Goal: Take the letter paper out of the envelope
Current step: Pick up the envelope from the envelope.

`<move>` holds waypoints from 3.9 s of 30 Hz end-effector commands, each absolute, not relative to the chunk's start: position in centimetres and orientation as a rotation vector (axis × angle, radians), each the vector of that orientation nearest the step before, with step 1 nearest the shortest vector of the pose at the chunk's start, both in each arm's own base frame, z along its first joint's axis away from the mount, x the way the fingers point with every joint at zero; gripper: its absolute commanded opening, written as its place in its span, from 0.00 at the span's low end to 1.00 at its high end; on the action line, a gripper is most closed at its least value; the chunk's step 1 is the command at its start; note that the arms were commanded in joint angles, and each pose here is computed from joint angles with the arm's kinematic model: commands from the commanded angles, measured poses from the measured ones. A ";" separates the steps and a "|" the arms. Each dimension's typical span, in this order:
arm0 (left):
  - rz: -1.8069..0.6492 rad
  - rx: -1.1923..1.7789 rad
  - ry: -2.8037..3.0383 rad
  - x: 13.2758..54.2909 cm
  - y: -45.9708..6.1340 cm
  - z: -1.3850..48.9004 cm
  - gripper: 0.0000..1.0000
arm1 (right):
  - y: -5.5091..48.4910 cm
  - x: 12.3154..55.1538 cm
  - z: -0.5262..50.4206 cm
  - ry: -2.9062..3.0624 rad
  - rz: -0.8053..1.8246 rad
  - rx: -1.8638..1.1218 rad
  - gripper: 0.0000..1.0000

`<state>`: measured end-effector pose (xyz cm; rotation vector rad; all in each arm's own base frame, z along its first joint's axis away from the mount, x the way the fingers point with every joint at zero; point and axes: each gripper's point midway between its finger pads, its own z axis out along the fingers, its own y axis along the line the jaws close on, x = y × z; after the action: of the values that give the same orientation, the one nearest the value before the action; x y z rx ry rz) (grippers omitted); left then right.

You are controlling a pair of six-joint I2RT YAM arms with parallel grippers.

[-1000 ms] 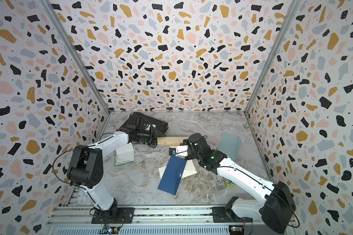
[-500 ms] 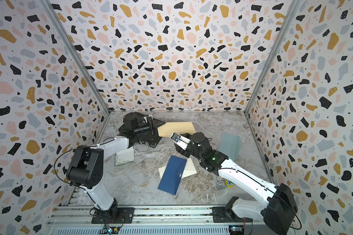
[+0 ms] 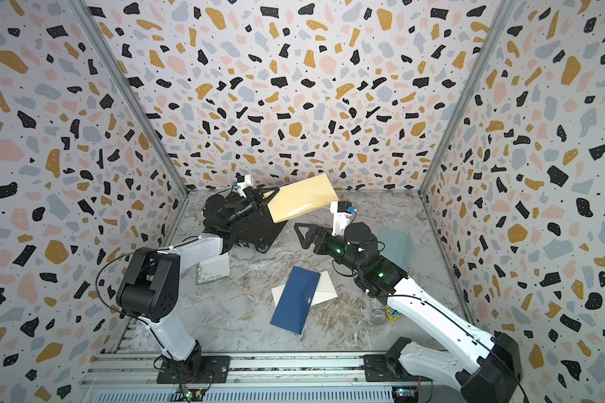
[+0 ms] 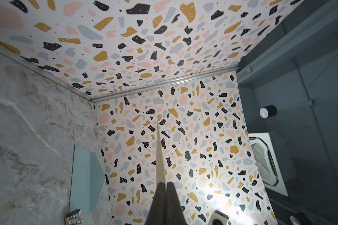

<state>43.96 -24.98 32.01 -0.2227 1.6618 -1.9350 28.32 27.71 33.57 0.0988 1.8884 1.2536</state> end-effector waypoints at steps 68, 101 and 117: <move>-1.784 0.194 1.869 41.1 -23.4 30.5 0.65 | 23.5 30.2 28.9 2.335 1.288 -0.081 0.00; -1.919 0.336 1.962 39.0 -26.5 25.6 0.54 | 26.8 38.3 31.5 2.146 1.997 -0.119 0.00; -2.017 0.302 1.869 39.4 -26.9 29.7 0.00 | 26.7 38.1 30.3 2.205 1.941 -0.129 0.00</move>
<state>39.21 -26.73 26.63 0.2559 1.9803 -1.9804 38.55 26.74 28.11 -0.0370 2.2477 1.9682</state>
